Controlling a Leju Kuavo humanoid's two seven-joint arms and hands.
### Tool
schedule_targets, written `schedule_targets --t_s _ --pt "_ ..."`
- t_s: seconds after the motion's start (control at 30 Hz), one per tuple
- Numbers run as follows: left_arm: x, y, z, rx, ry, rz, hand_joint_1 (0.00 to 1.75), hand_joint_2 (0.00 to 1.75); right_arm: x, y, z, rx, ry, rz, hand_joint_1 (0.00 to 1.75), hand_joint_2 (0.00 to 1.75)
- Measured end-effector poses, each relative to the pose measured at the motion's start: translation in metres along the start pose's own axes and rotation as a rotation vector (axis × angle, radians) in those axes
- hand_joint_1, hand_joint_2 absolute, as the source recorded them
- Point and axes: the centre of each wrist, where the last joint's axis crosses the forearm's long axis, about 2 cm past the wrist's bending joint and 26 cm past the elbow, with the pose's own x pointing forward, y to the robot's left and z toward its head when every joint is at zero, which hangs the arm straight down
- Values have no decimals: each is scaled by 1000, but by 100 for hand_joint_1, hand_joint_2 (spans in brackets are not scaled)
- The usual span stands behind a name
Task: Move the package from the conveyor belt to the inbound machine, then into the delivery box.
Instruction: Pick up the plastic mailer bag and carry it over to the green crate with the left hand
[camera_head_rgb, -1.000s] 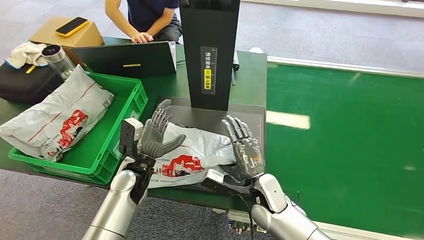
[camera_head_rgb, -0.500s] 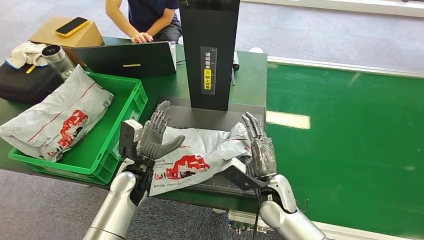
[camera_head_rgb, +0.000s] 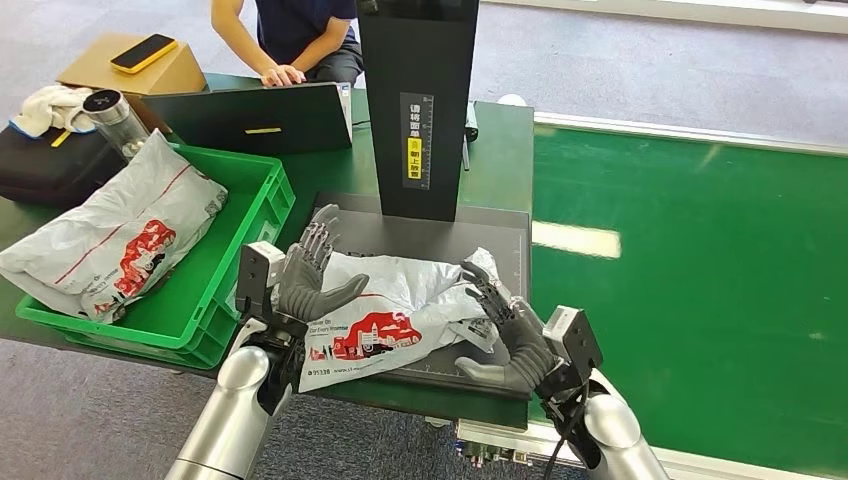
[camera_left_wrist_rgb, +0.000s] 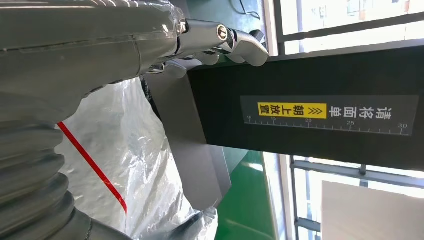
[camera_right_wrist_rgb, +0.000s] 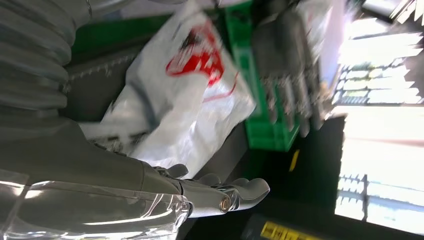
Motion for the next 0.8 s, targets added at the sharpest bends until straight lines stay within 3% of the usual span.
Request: schedule_targets --t_s 0.17,0.4,0.57,0.8 --pt "3 1 -1 -11 -2 -2 0 175 6 -2 2 6 -56 -112 0 175" --pt "5 -1 16 -60 48 -111 0 175 12 -10 22 -99 -62 -57 0 175" --pt "9 -6 30 -253 150 -363 0 175 19 -15 34 -138 -79 -24 0 175" --pt "6 -23 35 -474 233 -502 0 175 25 -14 37 -155 -93 1 0 175"
